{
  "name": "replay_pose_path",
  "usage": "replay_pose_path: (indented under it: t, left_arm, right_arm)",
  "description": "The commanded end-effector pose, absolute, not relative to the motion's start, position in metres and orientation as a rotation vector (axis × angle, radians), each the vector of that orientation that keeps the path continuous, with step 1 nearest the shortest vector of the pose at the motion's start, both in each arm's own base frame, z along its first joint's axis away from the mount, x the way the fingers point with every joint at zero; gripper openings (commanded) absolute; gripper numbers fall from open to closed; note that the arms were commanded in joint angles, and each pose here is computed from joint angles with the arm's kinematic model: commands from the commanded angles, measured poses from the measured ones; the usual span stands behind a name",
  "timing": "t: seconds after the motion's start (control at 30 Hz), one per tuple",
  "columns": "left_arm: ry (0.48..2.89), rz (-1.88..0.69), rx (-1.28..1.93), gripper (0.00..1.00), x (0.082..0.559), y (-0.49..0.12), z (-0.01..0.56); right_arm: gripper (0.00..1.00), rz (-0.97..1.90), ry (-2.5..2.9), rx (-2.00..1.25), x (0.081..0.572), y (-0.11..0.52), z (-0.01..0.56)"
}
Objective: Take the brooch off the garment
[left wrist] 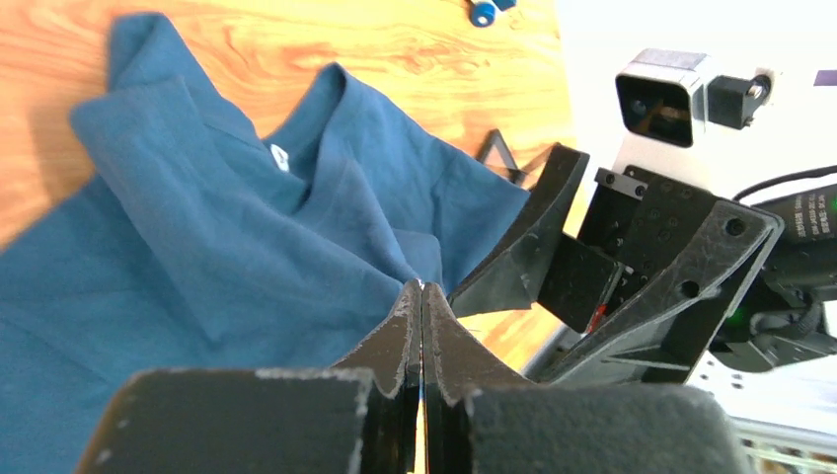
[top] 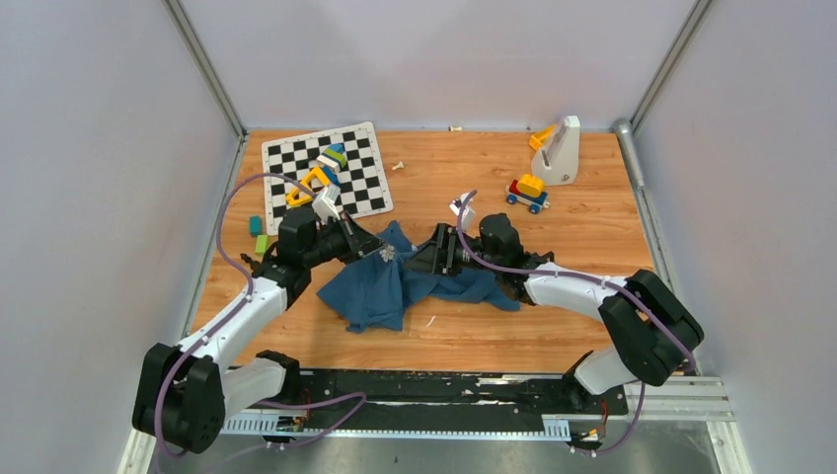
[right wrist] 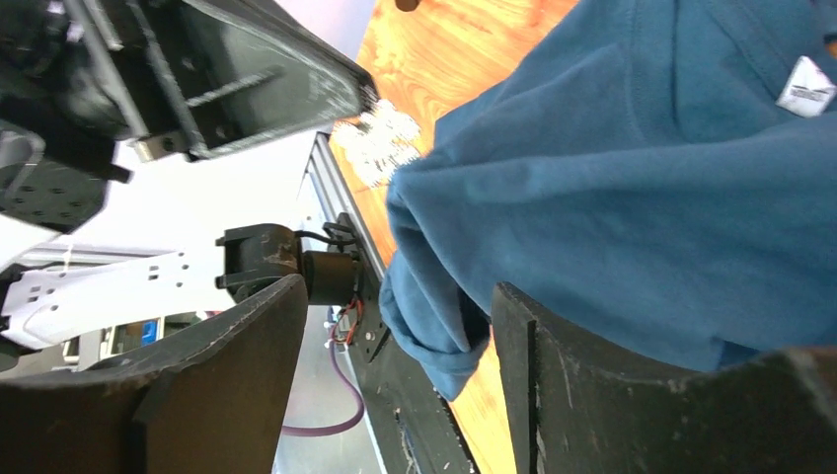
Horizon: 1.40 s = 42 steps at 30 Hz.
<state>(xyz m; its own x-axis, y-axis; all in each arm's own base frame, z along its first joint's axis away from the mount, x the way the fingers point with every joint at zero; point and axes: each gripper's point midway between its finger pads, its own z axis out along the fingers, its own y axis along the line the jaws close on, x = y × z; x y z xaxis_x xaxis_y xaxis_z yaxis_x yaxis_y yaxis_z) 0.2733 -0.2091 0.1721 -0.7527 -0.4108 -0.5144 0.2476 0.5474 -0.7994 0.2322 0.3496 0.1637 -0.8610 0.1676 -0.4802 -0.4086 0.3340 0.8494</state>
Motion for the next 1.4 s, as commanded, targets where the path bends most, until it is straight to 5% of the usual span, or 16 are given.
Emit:
replay_pose_path:
  t: [0.0, 0.23, 0.63, 1.37]
  left_arm:
    - [2.097, -0.94, -0.033, 0.0, 0.286, -0.182, 0.186]
    - [2.3, -0.345, 0.066, 0.0, 0.295, -0.122, 0.157]
    - [2.207, 0.058, -0.13, 0.0, 0.297, -0.067, 0.152]
    - [1.996, -1.216, 0.319, 0.0, 0.24, -0.219, 0.274]
  right_arm:
    - [0.7, 1.474, 2.084, -0.24, 0.239, 0.345, 0.162]
    - [0.71, 1.429, 2.094, -0.235, 0.242, 0.341, 0.156]
    - [0.7, 1.299, 2.111, -0.258, 0.249, 0.331, 0.163]
    - [0.57, 1.265, 1.912, -0.47, 0.241, 0.32, 0.244]
